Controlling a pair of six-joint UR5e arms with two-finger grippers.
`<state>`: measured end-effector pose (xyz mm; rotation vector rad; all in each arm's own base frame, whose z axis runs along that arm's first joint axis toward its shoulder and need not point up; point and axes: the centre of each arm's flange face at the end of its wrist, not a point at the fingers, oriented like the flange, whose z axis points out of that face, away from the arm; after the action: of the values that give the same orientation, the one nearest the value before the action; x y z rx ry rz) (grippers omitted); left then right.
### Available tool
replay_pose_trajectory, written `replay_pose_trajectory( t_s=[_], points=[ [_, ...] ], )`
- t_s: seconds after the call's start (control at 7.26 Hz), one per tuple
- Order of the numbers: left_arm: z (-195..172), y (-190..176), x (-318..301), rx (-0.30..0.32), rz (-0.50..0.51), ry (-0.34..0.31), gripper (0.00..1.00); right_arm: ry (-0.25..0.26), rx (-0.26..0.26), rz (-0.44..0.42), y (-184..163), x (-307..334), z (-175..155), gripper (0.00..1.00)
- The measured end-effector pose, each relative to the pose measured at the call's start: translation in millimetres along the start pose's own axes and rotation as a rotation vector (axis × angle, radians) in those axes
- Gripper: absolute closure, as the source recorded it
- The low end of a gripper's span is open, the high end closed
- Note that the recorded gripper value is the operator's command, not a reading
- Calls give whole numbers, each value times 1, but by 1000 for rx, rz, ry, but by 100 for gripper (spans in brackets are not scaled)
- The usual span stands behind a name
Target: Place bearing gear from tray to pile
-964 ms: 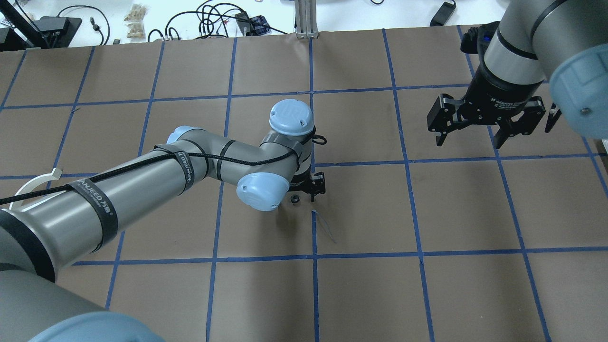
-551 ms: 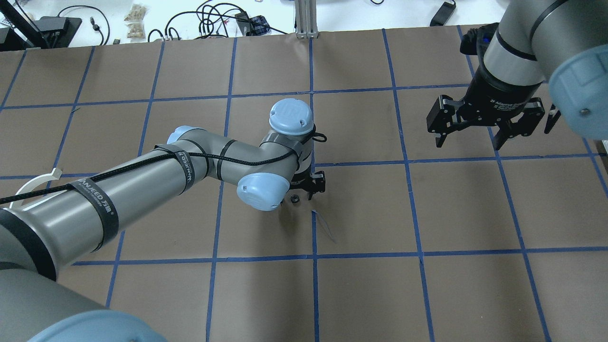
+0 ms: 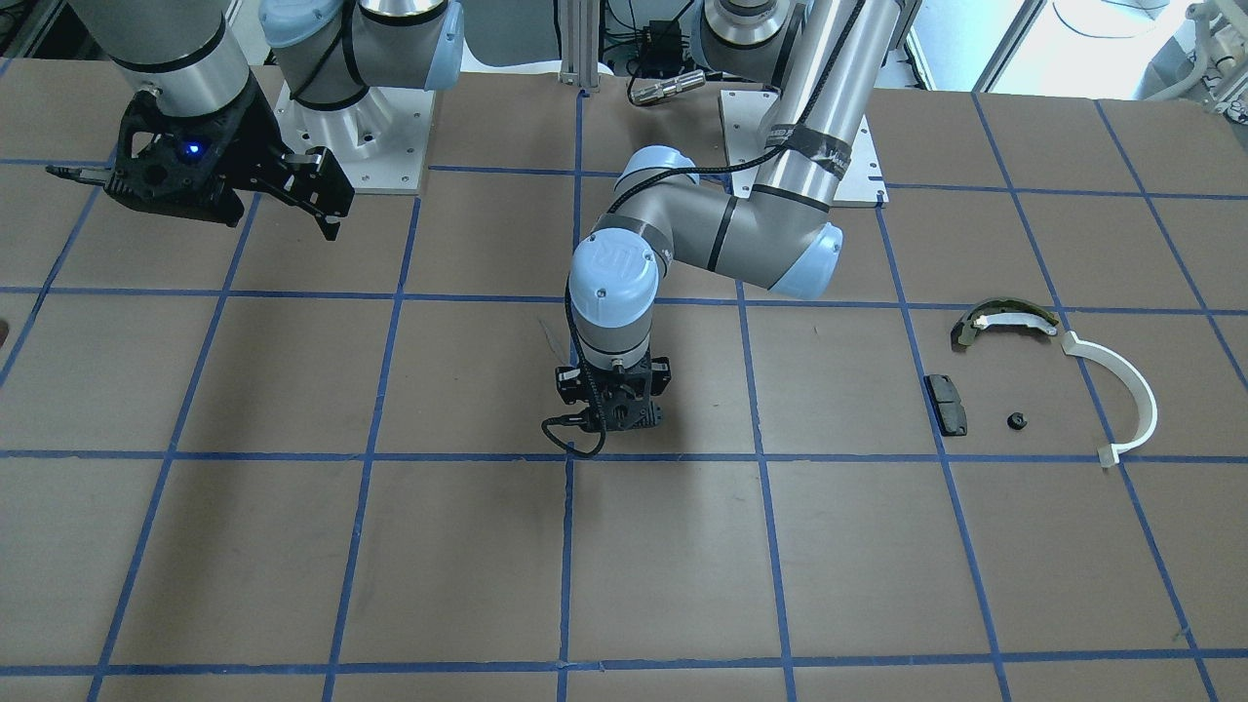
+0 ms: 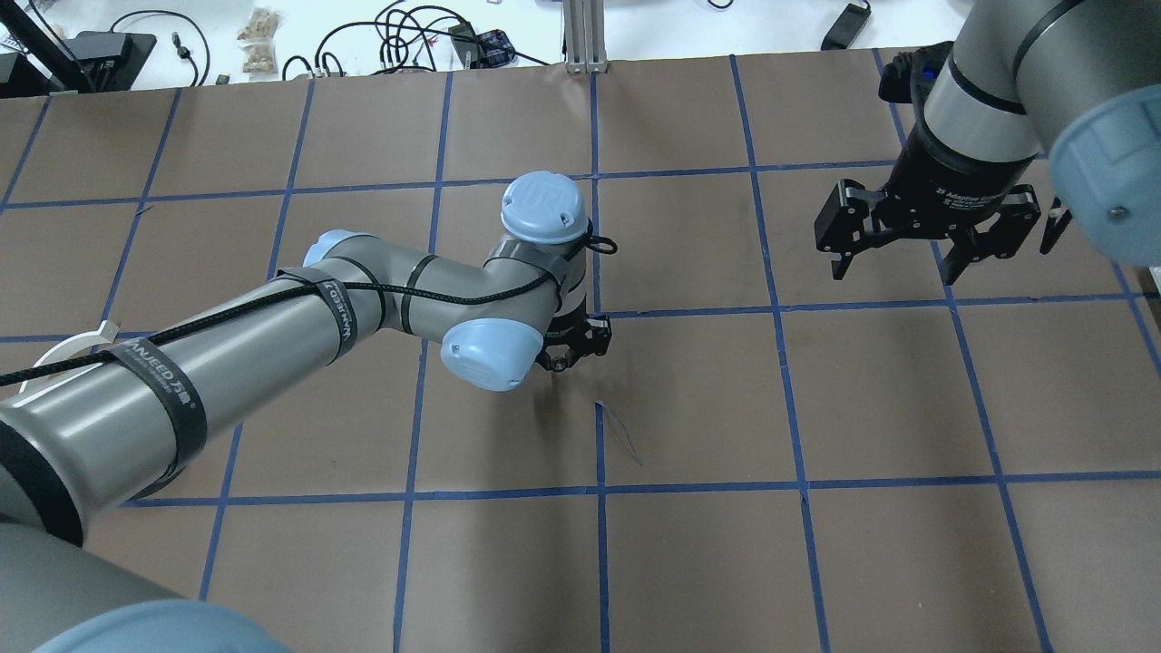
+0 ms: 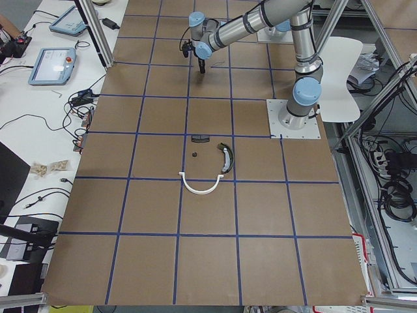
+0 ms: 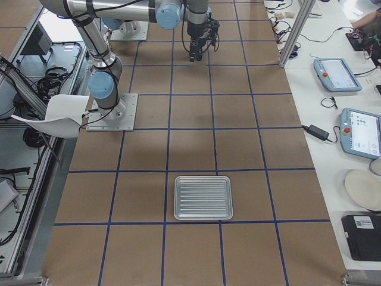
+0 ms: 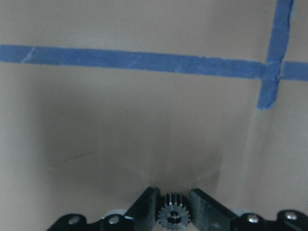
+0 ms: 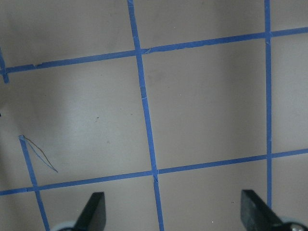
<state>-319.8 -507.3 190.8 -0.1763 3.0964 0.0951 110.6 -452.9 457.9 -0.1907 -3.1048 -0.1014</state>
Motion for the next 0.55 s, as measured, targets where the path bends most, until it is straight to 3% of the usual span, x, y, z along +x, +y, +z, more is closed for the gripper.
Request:
replay_pose_trajectory(
  t_s=[0.28,0.55],
  points=[
    [-55,-46,-52,14,-42,39,100,-6,2,2,-1,1,0,0],
    [-95,-77,-138,-58,-27,30,100,1,4,9,-3,3,0,0]
  ],
)
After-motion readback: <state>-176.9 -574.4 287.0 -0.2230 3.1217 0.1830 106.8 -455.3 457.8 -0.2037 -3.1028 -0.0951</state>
